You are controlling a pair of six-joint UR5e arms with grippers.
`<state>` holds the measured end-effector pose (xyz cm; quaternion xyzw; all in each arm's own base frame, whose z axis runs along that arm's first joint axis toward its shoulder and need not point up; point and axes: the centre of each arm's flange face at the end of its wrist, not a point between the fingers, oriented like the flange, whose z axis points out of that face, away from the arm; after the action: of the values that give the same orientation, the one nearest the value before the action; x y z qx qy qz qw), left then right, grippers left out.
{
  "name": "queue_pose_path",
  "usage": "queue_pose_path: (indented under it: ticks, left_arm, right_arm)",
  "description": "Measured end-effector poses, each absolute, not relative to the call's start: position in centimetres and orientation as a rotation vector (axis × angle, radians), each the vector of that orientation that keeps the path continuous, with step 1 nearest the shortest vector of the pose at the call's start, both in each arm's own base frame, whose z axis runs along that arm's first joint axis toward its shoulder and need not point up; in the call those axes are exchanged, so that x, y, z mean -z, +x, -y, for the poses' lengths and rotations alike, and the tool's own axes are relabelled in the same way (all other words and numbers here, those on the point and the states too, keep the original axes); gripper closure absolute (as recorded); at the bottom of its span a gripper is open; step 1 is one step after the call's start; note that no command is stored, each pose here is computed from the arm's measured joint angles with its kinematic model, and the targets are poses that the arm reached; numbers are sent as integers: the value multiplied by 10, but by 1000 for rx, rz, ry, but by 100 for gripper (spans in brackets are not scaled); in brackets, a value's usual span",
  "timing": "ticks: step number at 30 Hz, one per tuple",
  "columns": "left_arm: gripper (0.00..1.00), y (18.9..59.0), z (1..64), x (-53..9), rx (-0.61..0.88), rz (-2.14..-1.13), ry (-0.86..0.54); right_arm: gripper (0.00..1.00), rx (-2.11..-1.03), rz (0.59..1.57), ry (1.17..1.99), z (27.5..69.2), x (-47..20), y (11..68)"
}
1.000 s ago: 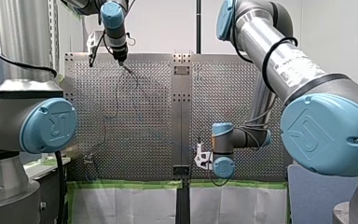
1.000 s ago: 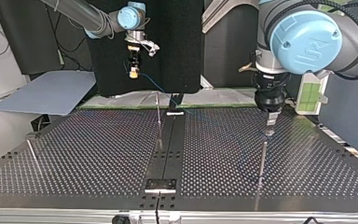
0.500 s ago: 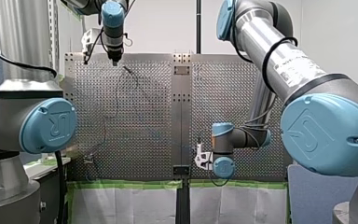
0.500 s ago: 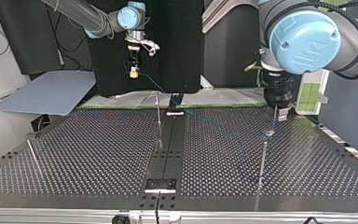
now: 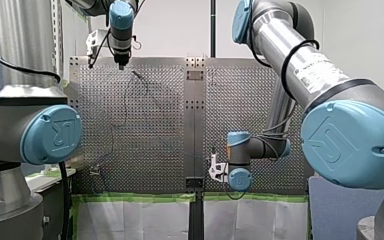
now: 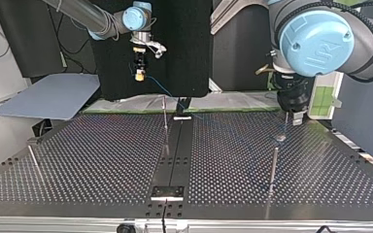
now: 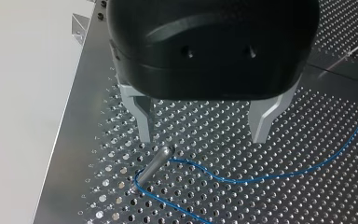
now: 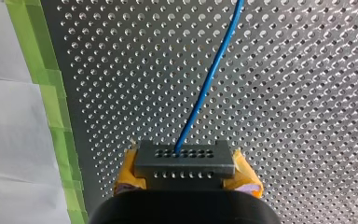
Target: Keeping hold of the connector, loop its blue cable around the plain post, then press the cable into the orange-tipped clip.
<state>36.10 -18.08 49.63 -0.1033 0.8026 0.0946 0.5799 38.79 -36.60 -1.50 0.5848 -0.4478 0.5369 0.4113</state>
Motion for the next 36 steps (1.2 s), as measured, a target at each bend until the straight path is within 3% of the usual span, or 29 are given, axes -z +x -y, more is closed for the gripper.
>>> queue_pose_path:
  ticks: [8, 27, 36]
  left_arm:
    - [0, 363, 185, -497, -212, -1864, -211]
    - [0, 389, 218, -475, -203, -1848, 42]
    - [0, 392, 237, -473, -210, -1795, 119]
  right_arm:
    - [100, -1353, 1129, 1470, 366, 15, 388]
    - [100, -1378, 1120, 1481, 366, 15, 390]
    - [100, -1385, 1128, 1478, 366, 15, 391]
